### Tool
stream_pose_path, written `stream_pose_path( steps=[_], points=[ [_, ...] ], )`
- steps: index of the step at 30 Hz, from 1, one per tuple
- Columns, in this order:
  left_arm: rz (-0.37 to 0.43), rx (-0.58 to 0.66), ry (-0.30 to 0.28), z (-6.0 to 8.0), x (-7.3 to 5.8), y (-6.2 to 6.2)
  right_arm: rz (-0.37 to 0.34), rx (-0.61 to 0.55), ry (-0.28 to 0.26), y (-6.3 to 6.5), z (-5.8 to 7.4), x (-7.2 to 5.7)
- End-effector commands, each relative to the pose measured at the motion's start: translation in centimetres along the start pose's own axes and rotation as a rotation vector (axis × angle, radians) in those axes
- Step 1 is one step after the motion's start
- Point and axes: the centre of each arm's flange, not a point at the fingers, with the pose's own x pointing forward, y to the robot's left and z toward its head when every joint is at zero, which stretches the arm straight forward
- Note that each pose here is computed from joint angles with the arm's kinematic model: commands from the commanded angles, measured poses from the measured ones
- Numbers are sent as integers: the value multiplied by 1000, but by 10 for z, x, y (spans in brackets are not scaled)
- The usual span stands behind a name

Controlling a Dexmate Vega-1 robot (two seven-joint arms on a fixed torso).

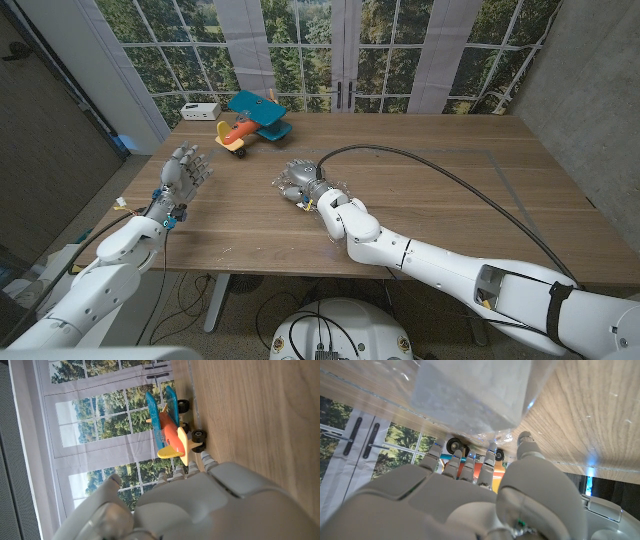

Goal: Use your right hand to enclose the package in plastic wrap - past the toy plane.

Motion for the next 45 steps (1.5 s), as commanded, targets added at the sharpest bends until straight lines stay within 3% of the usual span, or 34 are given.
stream_pose_path(
  steps=[1, 12, 24, 31, 39, 45],
  points=[
    [6, -1, -1, 0, 0, 0, -17, -54, 59, 3, 1, 14],
    [5, -2, 9, -2, 2, 0, -129, -73, 93, 8, 3, 18],
    [1, 3, 8, 0, 4, -3, -86, -118, 47, 13, 10, 21],
    [-1, 4, 9, 0, 5, -5, -116, -137, 39, 17, 8, 17],
    [-9, 6, 12, 1, 6, -8, -227, -85, 24, 21, 2, 5],
    [-20, 6, 14, 0, 9, -11, -348, 6, 47, 17, -5, -10]
  ],
)
